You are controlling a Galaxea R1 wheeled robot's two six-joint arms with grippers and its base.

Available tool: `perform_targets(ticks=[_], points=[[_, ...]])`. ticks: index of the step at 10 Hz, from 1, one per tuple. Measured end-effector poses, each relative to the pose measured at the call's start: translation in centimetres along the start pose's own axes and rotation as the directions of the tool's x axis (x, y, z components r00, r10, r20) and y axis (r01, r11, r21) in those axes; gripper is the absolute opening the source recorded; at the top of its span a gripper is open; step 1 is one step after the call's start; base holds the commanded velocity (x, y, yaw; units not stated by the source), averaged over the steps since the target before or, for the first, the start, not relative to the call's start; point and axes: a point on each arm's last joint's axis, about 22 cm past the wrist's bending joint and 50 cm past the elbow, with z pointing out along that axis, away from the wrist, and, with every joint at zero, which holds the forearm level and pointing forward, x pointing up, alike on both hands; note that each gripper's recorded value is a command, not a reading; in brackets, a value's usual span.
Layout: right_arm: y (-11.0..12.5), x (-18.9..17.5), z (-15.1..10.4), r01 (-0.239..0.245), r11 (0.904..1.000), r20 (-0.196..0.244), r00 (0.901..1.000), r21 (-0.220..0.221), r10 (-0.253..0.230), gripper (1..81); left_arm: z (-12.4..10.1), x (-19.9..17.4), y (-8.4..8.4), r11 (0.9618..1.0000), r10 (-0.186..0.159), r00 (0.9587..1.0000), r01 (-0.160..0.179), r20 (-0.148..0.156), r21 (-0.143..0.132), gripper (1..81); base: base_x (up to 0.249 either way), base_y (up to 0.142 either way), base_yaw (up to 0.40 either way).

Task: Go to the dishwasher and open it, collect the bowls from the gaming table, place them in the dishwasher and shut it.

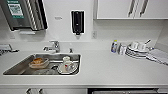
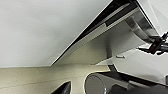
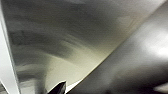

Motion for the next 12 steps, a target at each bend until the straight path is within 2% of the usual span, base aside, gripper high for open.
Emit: perform_targets(ticks=[2,3,4,5,6,8,9,12], points=[[-0.3,1.1,0.7,0.030,0.9995,-0.018,0.9994,0.008,-0.030,81.1,0.1,0.3,-0.1,1.0000,0.004,1.0000,-0.004,-0.006,0.001,81.1,-0.079,0.000,0.000],[0.6,0.3,0.5,0.015,0.9998,0.000,0.9999,-0.012,-0.015,81.1,-0.1,-0.6,0.0,1.0000,-0.006,0.9999,0.006,0.014,0.001,81.1,-0.084,0.000,0.000],[1.4,-0.5,0.4,-0.005,0.9995,0.017,0.9998,-0.031,0.005,81.1,0.0,-0.1,0.0,1.0000,-0.001,1.0000,0.001,0.005,0.001,81.1,-0.084,0.000,0.000],[1.7,-0.7,0.4,0.000,0.9991,0.027,0.9996,-0.043,0.002,81.1,0.1,0.2,-0.1,1.0000,0.002,1.0000,-0.002,-0.003,0.000,81.1,-0.084,0.000,0.000],[2.2,-0.8,0.6,0.002,0.9984,0.036,0.9994,-0.056,0.000,81.1,0.0,-0.2,0.0,1.0000,-0.002,1.0000,0.002,0.006,0.001,81.1,-0.084,0.000,0.000],[3.7,-2.0,0.5,-0.022,0.9950,0.068,0.9972,-0.097,0.029,81.1,0.0,0.0,-0.1,1.0000,0.002,1.0000,-0.002,0.002,0.001,81.1,-0.084,0.000,0.000],[4.6,-2.4,0.7,-0.012,0.9925,0.089,0.9958,-0.122,0.023,81.1,0.0,-0.1,0.0,1.0000,0.000,1.0000,0.000,0.004,0.001,81.1,-0.084,0.000,0.000],[7.4,-4.2,1.8,-0.070,0.9827,0.114,0.9894,-0.171,0.090,81.1,0.2,-0.2,0.1,1.0000,0.000,1.0000,0.000,0.004,-0.005,81.1,-0.084,0.000,0.000]])
